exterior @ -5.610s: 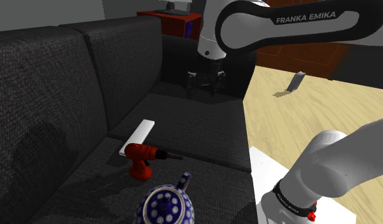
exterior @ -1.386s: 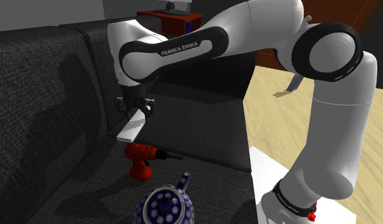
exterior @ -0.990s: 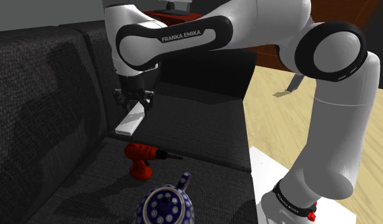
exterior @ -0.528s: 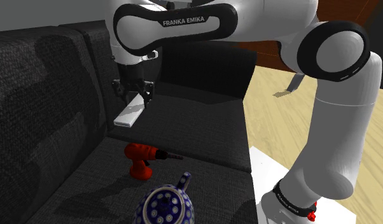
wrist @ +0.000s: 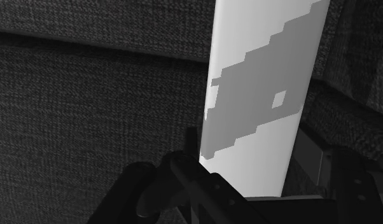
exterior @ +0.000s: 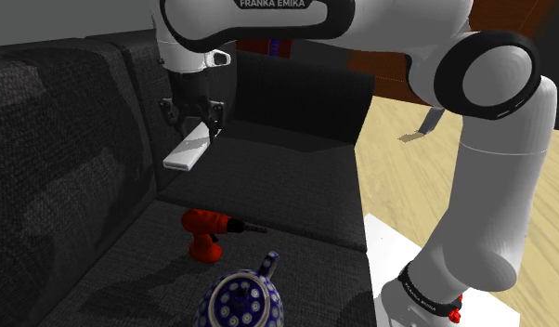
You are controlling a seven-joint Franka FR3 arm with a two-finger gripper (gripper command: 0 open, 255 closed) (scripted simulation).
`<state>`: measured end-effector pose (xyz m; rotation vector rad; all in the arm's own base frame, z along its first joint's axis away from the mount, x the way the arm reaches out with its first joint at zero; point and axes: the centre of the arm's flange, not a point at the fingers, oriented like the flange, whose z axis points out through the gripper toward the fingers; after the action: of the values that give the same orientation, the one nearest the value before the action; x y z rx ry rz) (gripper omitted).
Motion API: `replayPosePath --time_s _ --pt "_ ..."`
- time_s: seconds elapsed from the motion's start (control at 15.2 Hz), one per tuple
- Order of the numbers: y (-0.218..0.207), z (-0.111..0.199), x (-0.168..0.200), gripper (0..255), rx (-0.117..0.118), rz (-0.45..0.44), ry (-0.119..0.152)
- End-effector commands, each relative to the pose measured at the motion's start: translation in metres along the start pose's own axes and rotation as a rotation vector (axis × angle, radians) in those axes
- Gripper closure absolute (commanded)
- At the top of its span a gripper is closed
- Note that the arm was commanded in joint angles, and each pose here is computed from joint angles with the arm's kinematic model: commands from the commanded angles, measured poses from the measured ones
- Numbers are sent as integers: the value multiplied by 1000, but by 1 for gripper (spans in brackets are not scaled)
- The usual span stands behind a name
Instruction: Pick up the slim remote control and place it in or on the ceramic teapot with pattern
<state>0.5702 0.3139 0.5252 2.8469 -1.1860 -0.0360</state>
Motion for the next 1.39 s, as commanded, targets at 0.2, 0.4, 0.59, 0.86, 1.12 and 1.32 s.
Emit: replayPosePath --time_s 0.2,0.4,0.59,0.86,1.12,1.32 --pt "2 -27 0 255 0 0 0" --pt "8 -32 -12 255 0 0 0" --pt "25 -32 -48 255 0 0 0" --pt "49 -31 -95 255 0 0 0" --pt "72 -31 -142 255 0 0 0" --pt "89 -30 -178 255 0 0 0"
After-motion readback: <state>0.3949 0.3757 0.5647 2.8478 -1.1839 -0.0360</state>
